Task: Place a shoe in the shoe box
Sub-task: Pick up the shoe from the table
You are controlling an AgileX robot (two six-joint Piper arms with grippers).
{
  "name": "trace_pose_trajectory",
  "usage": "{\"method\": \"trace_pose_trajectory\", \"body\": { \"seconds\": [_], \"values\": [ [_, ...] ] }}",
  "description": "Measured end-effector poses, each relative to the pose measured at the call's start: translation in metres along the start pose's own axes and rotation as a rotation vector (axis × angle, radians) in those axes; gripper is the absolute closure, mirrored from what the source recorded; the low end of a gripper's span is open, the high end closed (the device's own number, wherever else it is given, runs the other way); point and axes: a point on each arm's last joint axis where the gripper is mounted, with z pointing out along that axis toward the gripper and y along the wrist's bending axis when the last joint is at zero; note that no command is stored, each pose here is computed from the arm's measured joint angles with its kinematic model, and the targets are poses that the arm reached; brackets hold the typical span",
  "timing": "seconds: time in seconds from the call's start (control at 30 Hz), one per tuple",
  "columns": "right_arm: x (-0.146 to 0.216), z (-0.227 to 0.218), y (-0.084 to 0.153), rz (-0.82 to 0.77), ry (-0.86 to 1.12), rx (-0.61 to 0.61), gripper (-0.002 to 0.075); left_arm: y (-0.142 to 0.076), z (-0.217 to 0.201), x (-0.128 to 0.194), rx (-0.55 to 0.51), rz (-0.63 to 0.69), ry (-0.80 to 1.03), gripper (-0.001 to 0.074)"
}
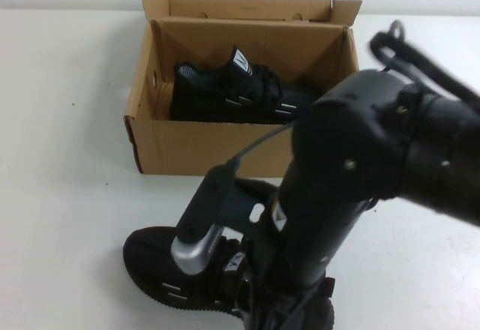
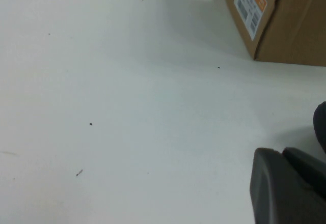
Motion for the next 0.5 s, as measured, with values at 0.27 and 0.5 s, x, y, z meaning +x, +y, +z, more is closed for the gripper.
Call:
{"method": "trace_pose_trajectory", "body": {
  "seconds": [0.27,0.5],
  "values": [
    [-0.015,0.033,-0.008,0.032,0.016,0.04,0.0352,0.0,0.0,0.0,0.0,0.0,0.0,0.0739],
    [-0.028,0.065,-0.018,0.062,-0.003,0.054,0.0353,0.0,0.0,0.0,0.0,0.0,0.0,0.0739]
  ]
}}
